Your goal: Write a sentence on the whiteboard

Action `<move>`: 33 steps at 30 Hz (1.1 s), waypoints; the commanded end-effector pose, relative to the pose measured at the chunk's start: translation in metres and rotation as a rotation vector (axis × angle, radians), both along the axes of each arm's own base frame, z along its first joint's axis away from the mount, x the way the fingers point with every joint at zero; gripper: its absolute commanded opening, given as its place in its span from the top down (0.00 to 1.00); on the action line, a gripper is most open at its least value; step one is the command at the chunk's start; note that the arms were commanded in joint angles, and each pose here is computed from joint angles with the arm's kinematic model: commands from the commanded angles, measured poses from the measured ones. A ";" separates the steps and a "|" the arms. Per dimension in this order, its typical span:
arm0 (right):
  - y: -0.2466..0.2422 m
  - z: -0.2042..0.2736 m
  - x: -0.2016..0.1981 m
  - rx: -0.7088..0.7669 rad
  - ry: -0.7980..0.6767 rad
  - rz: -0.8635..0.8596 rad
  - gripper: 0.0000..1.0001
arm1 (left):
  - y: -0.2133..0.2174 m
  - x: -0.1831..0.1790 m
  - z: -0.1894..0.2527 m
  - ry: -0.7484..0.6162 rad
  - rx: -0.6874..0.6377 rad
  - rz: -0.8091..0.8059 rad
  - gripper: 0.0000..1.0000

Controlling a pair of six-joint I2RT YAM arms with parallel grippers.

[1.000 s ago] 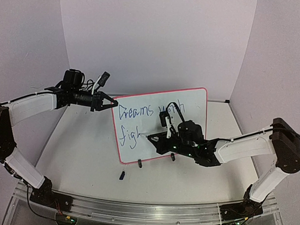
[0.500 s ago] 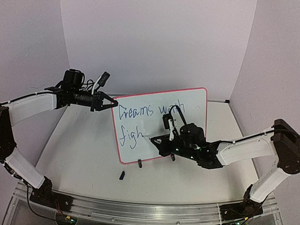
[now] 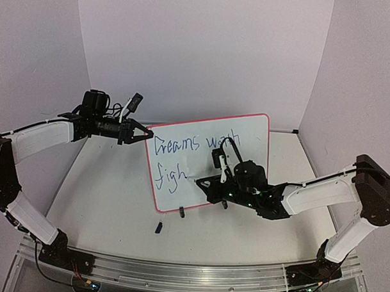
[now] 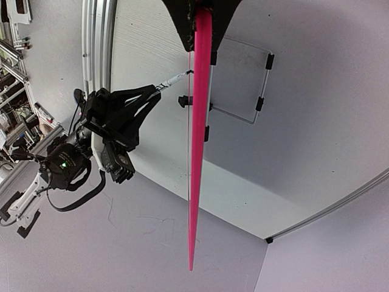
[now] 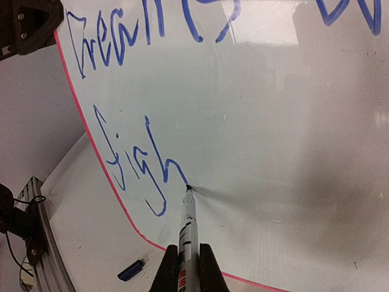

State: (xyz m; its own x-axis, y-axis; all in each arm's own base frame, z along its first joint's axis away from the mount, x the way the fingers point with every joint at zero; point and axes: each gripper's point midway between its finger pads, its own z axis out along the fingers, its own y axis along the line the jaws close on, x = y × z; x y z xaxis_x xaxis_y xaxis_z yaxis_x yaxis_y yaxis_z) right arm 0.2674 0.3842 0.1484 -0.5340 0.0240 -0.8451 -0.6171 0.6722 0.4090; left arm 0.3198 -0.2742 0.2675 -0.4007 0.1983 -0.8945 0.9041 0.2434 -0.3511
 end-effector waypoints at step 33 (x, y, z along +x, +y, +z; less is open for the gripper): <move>0.006 0.041 0.011 0.025 -0.084 -0.003 1.00 | -0.005 -0.010 -0.037 0.031 0.095 -0.031 1.00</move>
